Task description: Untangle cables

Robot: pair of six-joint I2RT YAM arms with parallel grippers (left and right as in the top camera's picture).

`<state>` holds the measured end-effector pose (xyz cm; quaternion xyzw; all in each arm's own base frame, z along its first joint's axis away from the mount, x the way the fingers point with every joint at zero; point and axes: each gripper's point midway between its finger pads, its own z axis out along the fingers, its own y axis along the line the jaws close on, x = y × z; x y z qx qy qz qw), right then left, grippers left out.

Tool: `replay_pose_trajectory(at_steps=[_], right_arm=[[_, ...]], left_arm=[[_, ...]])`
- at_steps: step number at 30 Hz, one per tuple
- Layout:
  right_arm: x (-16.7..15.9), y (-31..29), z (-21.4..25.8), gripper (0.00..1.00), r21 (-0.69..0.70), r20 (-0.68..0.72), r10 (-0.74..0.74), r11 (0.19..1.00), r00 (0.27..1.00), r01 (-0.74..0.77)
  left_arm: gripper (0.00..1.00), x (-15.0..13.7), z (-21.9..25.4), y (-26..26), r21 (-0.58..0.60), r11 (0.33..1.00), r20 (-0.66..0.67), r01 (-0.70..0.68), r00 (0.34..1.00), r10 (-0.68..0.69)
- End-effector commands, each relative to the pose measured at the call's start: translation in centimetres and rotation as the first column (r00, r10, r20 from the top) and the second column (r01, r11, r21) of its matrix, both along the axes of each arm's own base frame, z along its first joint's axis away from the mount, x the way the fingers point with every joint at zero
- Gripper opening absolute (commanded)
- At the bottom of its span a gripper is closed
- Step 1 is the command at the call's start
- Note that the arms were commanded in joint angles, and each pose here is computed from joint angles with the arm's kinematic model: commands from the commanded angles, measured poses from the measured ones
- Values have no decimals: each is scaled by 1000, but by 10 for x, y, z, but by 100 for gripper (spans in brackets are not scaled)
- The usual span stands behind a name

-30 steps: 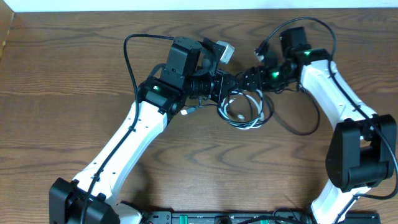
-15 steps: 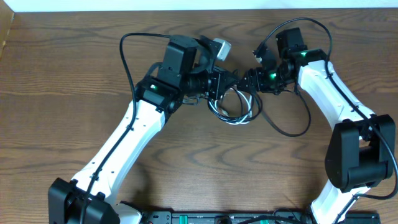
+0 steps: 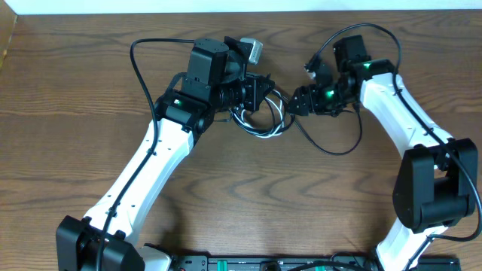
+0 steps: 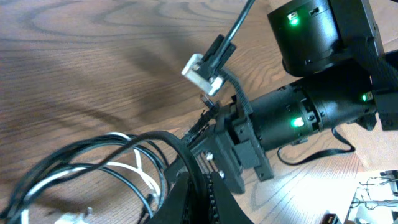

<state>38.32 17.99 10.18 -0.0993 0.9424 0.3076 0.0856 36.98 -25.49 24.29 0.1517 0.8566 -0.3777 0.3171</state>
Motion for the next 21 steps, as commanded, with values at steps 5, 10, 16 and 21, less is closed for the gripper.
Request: replay_pose_trajectory(at_steps=[5, 10, 16, 21], right_arm=[[-7, 23, 0, 69, -61, 31, 60, 996, 998, -58], [-6, 21, -15, 64, -192, 31, 14, 981, 999, -8], [-4, 15, -45, 50, -287, -20, -78, 955, 997, 69], [-4, 10, -77, 35, -312, -96, -138, 945, 986, 102]], left_arm=[[7, 2, 11, 2, -10, 1000, 27, -13, 1000, 13], [7, 2, 11, 2, -10, 1000, 27, -13, 1000, 13], [8, 5, 21, 1, -46, 998, 32, -33, 999, 34], [7, 6, 47, 14, -79, 995, 92, -60, 993, 67]])
